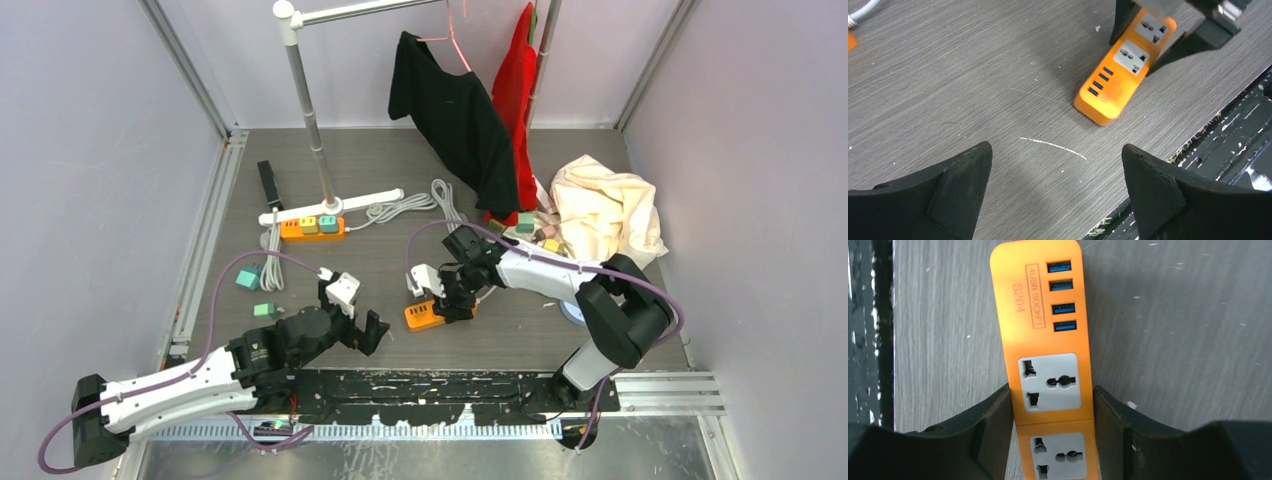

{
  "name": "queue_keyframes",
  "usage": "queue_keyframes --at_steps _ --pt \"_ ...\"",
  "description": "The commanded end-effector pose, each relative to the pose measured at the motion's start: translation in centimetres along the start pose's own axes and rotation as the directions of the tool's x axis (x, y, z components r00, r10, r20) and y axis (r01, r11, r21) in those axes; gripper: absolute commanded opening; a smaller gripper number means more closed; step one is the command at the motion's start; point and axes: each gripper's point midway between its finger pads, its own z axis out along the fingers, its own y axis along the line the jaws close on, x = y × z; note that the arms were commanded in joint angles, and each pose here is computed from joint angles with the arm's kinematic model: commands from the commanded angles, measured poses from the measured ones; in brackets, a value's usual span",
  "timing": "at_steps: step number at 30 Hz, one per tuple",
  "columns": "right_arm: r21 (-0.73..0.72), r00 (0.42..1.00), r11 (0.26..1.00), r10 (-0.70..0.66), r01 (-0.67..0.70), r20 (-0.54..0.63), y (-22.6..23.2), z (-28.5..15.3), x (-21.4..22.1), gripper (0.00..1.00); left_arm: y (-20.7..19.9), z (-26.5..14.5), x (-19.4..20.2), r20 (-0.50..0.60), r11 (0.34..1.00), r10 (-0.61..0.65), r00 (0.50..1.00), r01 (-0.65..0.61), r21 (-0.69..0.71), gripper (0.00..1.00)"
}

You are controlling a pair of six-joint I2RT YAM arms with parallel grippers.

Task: Pull the plug off the socket
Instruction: Move the socket to the center of the board.

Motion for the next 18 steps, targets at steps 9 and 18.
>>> queue_keyframes --at_steps 9,18 --pt "0.425 0.816 0.702 0.433 -0.571 0.383 -13.9 -5.4 -4.1 0.08 0.6 0.6 0.1 0.062 0.999 -0.038 0.997 0.039 -0.021 1.0" --pt "0.593 0.67 0.36 0.585 -0.72 0.458 -22.6 -4.5 -1.3 0.12 0.9 0.5 0.3 0.068 0.999 -0.039 0.997 0.041 -0.032 1.0"
